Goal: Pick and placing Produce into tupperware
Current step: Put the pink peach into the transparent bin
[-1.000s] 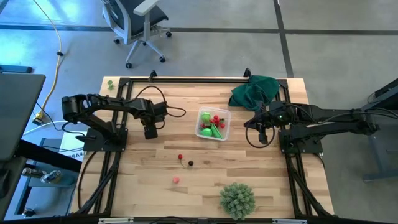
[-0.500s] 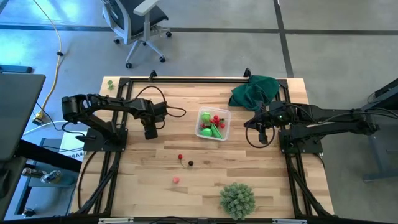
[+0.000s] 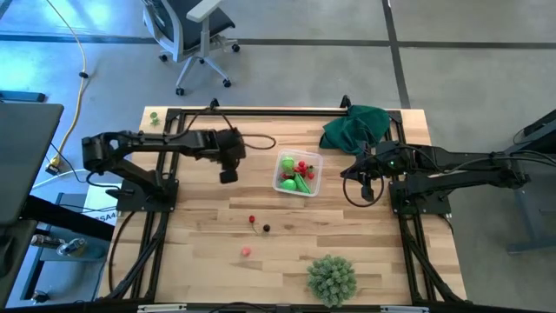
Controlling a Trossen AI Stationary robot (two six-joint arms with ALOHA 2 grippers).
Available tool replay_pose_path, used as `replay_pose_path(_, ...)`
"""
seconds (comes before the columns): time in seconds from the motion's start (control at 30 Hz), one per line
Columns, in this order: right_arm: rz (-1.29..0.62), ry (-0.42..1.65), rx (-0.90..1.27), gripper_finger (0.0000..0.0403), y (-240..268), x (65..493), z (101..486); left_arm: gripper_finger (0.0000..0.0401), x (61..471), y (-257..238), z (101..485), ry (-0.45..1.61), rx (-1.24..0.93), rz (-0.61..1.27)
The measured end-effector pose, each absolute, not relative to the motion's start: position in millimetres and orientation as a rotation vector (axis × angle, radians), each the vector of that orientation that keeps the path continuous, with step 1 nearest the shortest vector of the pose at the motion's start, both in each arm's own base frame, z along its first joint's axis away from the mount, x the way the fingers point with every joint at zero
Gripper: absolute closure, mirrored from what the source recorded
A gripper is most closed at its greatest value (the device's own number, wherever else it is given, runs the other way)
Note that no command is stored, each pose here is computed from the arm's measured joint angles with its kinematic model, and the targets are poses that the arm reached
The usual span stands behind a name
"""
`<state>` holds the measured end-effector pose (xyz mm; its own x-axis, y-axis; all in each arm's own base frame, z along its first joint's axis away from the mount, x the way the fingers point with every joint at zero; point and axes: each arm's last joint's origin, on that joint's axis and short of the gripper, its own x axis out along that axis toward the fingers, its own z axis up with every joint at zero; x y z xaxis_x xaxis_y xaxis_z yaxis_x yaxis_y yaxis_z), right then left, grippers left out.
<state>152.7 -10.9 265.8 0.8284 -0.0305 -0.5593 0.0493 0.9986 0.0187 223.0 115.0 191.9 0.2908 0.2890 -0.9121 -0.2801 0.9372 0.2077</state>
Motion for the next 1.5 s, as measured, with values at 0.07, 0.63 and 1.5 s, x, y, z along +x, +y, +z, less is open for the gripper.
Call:
replay_pose_path(0.07, -0.042, 0.594, 0.033, 0.0379, -10.9, 152.7, 265.7, 0.0311, 235.7, 115.5, 208.6, 1.102, 0.061, 0.356)
replay_pose_path(0.63, -0.042, 0.594, 0.033, 0.0379, -10.9, 152.7, 265.8, 0.0311, 305.8, 107.9, 310.4, 0.291, 0.362, 0.056)
replay_pose_path(1.5, -0.042, 0.594, 0.033, 0.0379, -10.9, 152.7, 265.7, 0.0311, 414.8, 150.7, 190.5, 1.114, 0.194, -0.141)
